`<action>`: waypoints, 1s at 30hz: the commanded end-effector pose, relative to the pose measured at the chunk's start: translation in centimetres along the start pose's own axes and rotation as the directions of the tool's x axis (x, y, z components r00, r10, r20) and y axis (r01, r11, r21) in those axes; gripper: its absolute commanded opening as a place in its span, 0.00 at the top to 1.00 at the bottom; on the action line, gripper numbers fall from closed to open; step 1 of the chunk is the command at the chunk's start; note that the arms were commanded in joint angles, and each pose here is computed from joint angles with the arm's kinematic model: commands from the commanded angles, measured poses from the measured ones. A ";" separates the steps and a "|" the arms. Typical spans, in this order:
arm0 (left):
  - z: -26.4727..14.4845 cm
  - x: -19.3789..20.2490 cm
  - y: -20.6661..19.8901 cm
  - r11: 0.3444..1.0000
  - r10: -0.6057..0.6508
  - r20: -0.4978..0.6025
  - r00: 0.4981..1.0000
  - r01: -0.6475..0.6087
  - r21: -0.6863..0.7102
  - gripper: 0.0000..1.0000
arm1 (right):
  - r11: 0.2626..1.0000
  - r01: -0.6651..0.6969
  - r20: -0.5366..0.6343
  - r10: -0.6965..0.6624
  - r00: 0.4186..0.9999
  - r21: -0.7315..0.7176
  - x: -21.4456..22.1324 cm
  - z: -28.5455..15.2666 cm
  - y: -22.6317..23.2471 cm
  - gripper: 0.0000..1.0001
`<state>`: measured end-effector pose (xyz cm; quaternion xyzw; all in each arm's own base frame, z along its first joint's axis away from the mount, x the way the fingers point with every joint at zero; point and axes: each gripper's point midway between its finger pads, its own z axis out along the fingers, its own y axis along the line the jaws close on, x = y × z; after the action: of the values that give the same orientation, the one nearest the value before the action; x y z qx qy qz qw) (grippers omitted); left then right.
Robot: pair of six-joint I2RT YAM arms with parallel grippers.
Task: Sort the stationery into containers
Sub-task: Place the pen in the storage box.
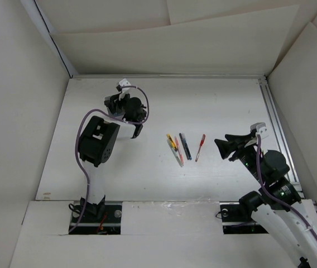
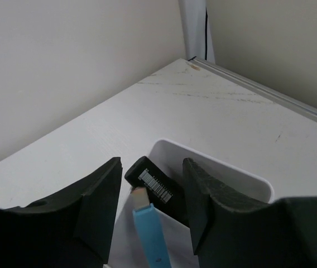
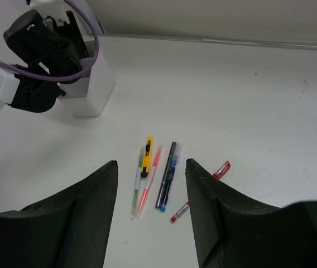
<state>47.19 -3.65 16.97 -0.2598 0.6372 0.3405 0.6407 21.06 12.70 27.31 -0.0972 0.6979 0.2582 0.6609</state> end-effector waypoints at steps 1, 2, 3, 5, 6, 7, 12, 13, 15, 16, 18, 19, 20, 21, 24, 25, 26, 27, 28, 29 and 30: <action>0.0 -2.9 1.1 0.990 -0.138 0.023 0.990 0.139 -0.027 0.56 | 0.999 0.007 0.033 -0.006 0.999 -0.038 -0.9 0.3 0.7 0.43; 0.0 -3.3 1.3 0.990 -0.140 0.024 0.990 0.140 -0.027 0.56 | 0.999 0.007 0.033 -0.006 0.999 -0.038 -0.9 0.3 0.7 0.43; -0.4 -3.4 1.0 0.990 -0.141 0.023 0.990 0.141 -0.017 0.55 | 0.999 0.007 0.033 -0.006 0.999 -0.038 -0.9 0.3 0.7 0.43; -0.9 -4.8 1.1 0.984 -0.175 0.029 0.984 0.176 -0.005 0.53 | 0.999 0.008 0.042 -0.006 0.999 -0.040 -1.1 0.2 0.8 0.43; -0.9 -5.2 1.3 0.984 -0.176 0.029 0.984 0.176 -0.005 0.52 | 0.999 0.008 0.040 -0.006 0.999 -0.048 -1.0 0.1 0.9 0.43; -1.4 -5.8 1.2 0.983 -0.183 0.029 0.983 0.182 0.008 0.52 | 0.999 0.008 0.040 -0.006 0.999 -0.049 -1.0 0.1 0.9 0.43; -2.6 -10.2 0.7 0.969 -0.221 -0.010 0.975 0.220 0.116 0.50 | 0.999 -0.003 0.007 0.003 1.000 -0.041 0.3 0.3 0.7 0.43; -2.7 -11.6 0.3 0.955 -0.260 -0.027 0.965 0.261 0.140 0.50 | 0.999 -0.005 -0.027 0.004 1.000 -0.033 1.3 0.4 0.4 0.45; -3.1 -13.0 0.8 0.927 -0.332 -0.072 0.941 0.339 0.159 0.50 | 1.000 -0.018 -0.066 0.017 0.998 -0.023 2.4 0.5 0.2 0.51; -3.4 -13.3 0.6 0.916 -0.342 -0.091 0.936 0.353 0.191 0.51 | 1.000 -0.018 -0.067 0.017 0.998 -0.022 2.5 0.5 0.2 0.56; -4.4 -15.3 0.6 0.871 -0.398 -0.151 0.905 0.424 0.246 0.63 | 0.999 -0.031 -0.110 0.029 0.994 -0.010 4.1 0.7 -0.2 0.70; -4.8 -15.2 0.6 0.857 -0.407 -0.182 0.895 0.443 0.263 0.70 | 0.999 -0.031 -0.110 0.029 0.994 -0.010 4.1 0.7 -0.2 0.74; -5.2 -15.6 0.5 0.838 -0.418 -0.212 0.884 0.465 0.286 0.78 | 0.999 -0.031 -0.126 0.030 0.992 -0.006 4.9 0.7 -0.4 0.79; -5.7 -15.7 0.4 0.818 -0.423 -0.247 0.872 0.485 0.309 0.87 | 0.999 -0.033 -0.150 0.031 0.988 -0.008 5.7 0.8 -0.4 0.84; -8.6 -15.7 0.4 0.749 -0.423 -0.353 0.834 0.542 0.381 1.00 | 0.999 -0.034 -0.185 0.034 0.982 0.001 6.5 1.2 -0.6 0.98; -10.7 -16.2 0.1 0.717 -0.415 -0.374 0.830 0.551 0.426 1.00 | 0.999 -0.037 -0.215 0.036 0.976 0.000 7.2 1.4 -0.6 0.99; -12.2 -15.2 -0.5 0.705 -0.375 -0.408 0.832 0.542 0.457 1.00 | 0.999 -0.037 -0.228 0.037 0.973 0.004 7.6 1.6 -0.7 1.00; -13.7 -14.8 -0.9 0.684 -0.347 -0.436 0.831 0.542 0.489 1.00 | 0.999 -0.037 -0.247 0.038 0.968 0.009 8.0 1.6 -0.8 1.00; -15.3 -14.4 -1.6 0.655 -0.305 -0.468 0.829 0.540 0.529 1.00 | 0.999 -0.037 -0.255 0.039 0.966 0.012 8.3 1.6 -0.9 1.00; -18.3 -12.2 -3.2 0.613 -0.174 -0.533 0.828 0.515 0.599 1.00 | 0.999 -0.037 -0.255 0.039 0.966 0.012 8.3 1.6 -0.9 1.00; -20.1 -10.8 -4.1 0.582 -0.113 -0.573 0.811 0.522 0.624 1.00 | 0.999 -0.034 -0.252 0.039 0.967 0.023 8.0 1.8 -1.0 1.00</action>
<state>40.20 -17.05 32.40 -0.2336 0.7063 -0.0955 0.6614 22.03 14.05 18.37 -0.1093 0.7889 0.2429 0.5538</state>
